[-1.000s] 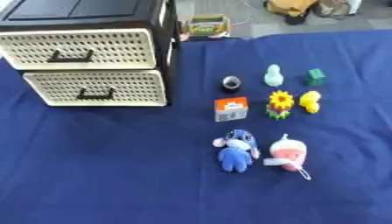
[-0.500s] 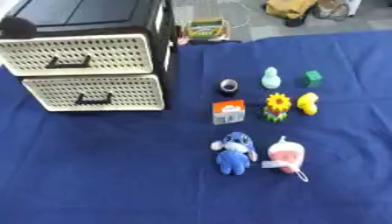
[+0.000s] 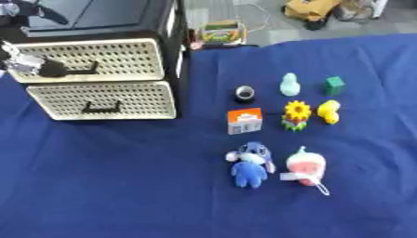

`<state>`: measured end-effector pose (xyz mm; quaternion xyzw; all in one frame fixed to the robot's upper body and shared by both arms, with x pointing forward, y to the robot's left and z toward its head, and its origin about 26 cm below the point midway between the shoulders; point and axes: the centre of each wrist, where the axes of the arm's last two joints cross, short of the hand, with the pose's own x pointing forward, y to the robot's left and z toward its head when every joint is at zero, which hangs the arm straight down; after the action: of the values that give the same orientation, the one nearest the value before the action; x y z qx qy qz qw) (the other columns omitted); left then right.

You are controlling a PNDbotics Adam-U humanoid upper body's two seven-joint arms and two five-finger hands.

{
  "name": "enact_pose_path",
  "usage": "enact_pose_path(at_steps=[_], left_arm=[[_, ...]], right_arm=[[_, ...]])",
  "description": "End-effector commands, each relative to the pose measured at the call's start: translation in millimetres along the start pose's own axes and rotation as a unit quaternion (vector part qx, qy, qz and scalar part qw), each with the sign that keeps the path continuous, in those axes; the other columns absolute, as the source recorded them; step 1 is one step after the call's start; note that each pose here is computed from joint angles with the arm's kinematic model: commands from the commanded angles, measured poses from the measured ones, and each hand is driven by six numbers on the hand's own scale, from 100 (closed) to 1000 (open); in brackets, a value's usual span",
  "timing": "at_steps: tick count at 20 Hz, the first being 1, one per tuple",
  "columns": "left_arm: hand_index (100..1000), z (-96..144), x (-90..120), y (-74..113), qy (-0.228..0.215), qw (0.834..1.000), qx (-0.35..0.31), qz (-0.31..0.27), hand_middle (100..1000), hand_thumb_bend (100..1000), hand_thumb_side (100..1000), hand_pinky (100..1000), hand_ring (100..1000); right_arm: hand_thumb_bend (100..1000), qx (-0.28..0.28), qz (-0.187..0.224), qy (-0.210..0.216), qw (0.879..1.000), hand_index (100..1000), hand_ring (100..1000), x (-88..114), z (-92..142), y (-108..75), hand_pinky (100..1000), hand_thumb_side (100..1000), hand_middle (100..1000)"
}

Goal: Pick up objects from table and place into drawer.

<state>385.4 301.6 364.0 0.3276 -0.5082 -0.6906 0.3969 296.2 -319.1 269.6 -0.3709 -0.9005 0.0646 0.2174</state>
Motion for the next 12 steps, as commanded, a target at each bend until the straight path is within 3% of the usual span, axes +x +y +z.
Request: enact_pose_path(at_steps=[1, 12], left_arm=[[1000, -1.0, -6.7, 5.1, 0.013, 1.0, -0.005, -0.013, 100, 769, 773, 100, 100], [946, -18.4, -26.8, -10.2, 0.043, 0.998, -0.041, -0.001, 100, 803, 772, 100, 100]], right_arm=[[100, 0.0, 0.011, -0.017, 1.0, 793, 684, 4.5, -7.3, -5.4, 680, 961, 623], [100, 0.002, 0.01, -0.016, 1.0, 790, 681, 5.0, -7.4, -4.3, 680, 960, 615]])
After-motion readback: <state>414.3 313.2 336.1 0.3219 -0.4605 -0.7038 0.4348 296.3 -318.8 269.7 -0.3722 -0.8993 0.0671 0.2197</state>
